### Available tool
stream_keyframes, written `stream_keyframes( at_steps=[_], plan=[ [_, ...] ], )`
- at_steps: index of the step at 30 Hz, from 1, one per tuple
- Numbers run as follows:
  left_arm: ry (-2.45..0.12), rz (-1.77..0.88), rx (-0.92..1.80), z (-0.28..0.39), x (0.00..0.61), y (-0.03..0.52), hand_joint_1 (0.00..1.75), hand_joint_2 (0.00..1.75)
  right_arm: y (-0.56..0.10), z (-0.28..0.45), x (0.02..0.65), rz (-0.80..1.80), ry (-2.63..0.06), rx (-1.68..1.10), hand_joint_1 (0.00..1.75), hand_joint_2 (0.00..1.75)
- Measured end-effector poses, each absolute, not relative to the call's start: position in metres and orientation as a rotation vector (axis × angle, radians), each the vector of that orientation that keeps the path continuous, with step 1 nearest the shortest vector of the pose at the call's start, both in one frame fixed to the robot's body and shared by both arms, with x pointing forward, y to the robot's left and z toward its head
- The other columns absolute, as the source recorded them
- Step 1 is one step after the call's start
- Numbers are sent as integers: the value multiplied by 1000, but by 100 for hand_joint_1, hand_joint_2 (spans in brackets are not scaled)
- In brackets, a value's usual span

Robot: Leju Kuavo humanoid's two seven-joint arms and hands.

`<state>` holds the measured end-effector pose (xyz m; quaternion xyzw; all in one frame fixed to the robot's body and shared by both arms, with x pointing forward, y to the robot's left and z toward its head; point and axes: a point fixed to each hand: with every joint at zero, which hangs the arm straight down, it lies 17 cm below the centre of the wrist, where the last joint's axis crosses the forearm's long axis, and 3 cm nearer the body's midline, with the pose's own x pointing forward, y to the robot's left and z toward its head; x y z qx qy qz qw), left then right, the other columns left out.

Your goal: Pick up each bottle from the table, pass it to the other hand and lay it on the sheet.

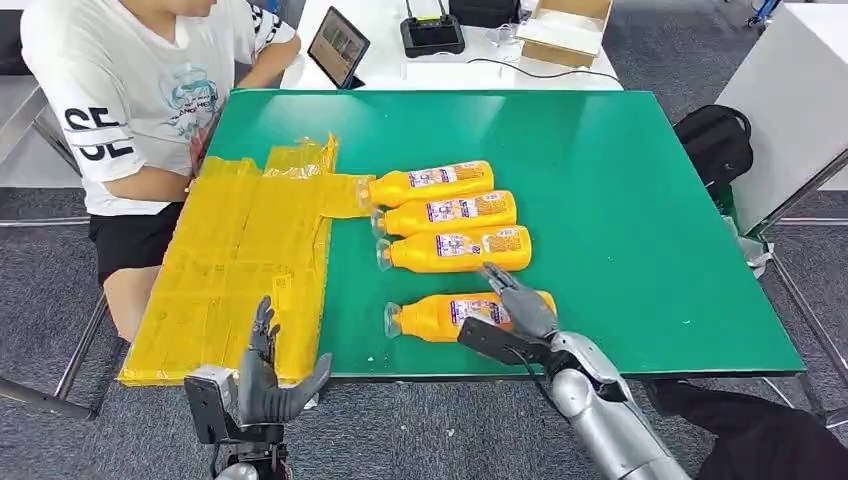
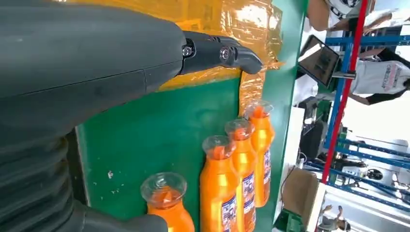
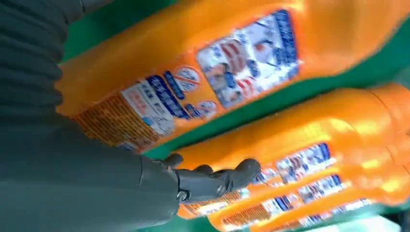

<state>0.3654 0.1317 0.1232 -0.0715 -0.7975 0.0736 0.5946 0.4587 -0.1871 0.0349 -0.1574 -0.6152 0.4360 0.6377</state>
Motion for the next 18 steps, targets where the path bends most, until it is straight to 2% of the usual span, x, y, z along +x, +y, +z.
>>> stream_keyframes(
  at_steps=[18],
  plan=[
    [-1842,181,-157,119,367,134,0,175,-212,19,461,1078,-1294,-490,0,175]
  ],
)
